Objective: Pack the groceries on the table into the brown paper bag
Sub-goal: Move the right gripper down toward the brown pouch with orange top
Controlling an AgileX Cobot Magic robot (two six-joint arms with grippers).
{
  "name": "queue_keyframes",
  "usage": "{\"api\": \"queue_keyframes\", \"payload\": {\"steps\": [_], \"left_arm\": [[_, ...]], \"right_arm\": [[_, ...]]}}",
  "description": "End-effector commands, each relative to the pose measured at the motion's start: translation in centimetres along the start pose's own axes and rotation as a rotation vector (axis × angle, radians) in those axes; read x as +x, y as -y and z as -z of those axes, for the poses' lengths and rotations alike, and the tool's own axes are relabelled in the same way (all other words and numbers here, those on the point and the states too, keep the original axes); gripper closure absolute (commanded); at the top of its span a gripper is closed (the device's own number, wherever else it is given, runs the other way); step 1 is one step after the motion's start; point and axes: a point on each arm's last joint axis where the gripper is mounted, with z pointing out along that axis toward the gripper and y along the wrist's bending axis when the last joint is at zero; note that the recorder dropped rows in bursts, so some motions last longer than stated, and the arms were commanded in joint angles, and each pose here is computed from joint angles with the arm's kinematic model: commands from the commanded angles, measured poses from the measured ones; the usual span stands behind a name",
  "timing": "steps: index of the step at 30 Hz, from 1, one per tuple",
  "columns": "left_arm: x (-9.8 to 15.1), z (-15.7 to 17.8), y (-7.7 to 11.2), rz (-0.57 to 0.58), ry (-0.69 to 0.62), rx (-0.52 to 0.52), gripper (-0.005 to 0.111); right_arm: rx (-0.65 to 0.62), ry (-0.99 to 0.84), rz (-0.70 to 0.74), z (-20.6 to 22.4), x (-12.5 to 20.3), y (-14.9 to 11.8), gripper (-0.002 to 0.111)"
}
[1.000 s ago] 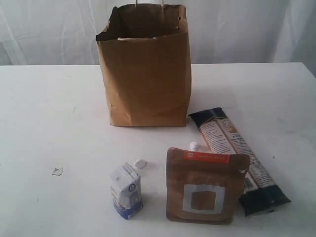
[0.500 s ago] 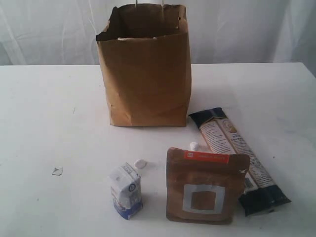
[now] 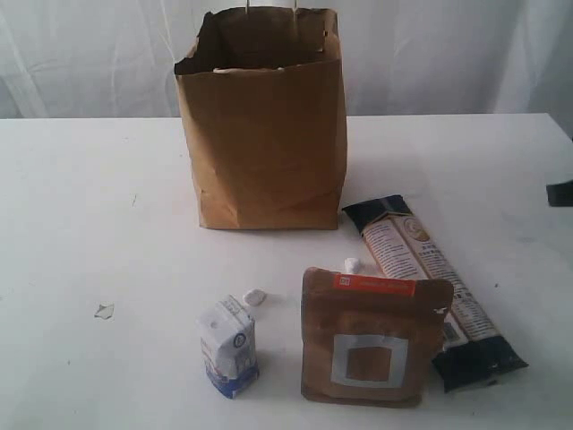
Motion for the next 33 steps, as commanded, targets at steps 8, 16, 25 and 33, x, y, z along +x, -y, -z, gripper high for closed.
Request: {"api": "queue_keyframes", "payload": {"steps": [8, 16, 25, 33], "left_arm": [[0.0, -0.1, 0.0, 0.015, 0.022, 0.004, 0.107], [0.0, -0.1, 0.0, 0.015, 0.018, 0.004, 0.107], [0.0, -0.1, 0.0, 0.010, 0.018, 0.004, 0.107], [0.0, -0.1, 0.0, 0.008, 0.018, 0.004, 0.107]], "right_arm": [[-0.540, -0.351, 0.284, 3.1, -0.1, -4.3, 0.108], [-0.644, -0.257, 0.460, 4.4, -1.6, -6.2, 0.108], [-0.788, -0.216, 0.685, 6.7, -1.2, -8.5, 0.078], [-0.850, -0.104, 0.803, 9.7, -1.4, -10.0, 0.024]]}}
